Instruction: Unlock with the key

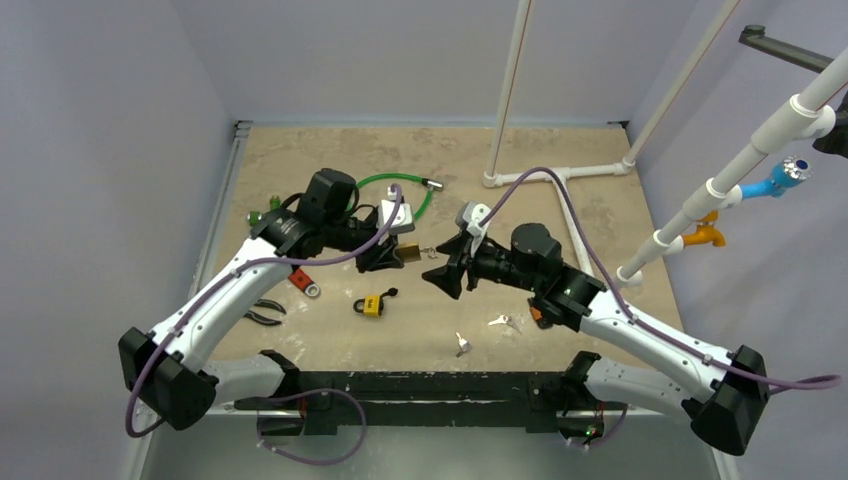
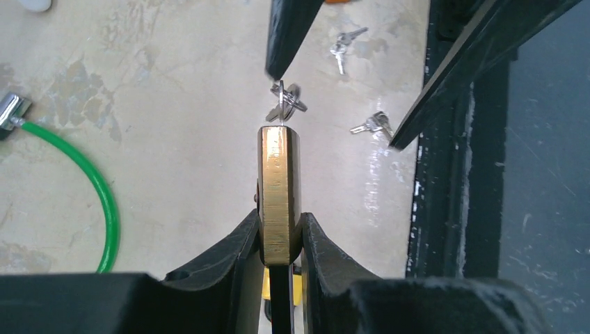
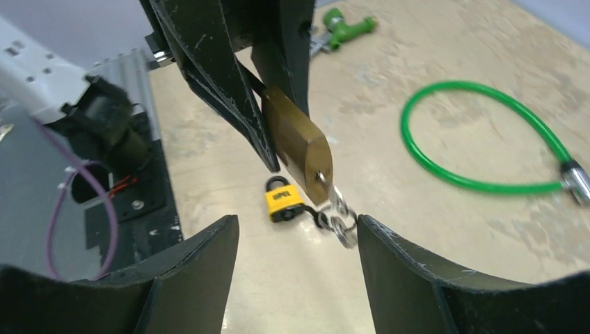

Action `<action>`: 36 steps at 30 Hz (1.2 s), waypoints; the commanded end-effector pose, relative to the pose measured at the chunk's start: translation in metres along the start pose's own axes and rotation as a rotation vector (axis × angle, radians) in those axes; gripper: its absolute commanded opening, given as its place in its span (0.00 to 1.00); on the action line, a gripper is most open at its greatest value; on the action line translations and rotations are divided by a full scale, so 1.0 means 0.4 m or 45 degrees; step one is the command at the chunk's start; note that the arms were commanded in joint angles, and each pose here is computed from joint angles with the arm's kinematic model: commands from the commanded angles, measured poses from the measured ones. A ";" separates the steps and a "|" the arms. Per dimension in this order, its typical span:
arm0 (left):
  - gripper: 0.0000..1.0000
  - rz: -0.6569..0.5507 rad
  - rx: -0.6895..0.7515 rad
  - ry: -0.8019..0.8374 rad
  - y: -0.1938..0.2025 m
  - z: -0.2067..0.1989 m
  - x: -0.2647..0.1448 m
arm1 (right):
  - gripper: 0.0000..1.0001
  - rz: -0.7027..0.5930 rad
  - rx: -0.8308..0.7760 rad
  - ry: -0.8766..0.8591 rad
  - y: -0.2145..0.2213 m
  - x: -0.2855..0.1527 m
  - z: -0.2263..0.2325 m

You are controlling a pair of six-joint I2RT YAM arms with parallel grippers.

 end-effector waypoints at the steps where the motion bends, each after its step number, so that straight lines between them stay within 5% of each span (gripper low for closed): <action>1: 0.00 -0.190 0.092 0.008 -0.048 0.077 0.021 | 0.63 -0.124 0.104 0.183 -0.030 -0.030 -0.083; 15: 0.00 -0.236 0.192 0.108 -0.020 0.036 0.018 | 0.61 -0.175 0.180 0.048 -0.025 -0.044 -0.123; 28: 0.00 -0.210 0.289 0.165 -0.028 -0.057 -0.072 | 0.52 -0.201 0.076 -0.453 -0.085 -0.074 -0.016; 36: 0.00 -0.218 0.325 0.173 -0.031 -0.079 -0.092 | 0.45 -0.253 0.062 -0.497 -0.122 -0.046 -0.024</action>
Point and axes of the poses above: each gripper's point midway between its finger pads, its own x axis out along the fingers, its own z axis along the line the jaws close on, y = z × x, the point moved 6 cm from there along -x, back along the fingers, and after that the axes turned 3 degrees about -x, right-handed, at the moved point
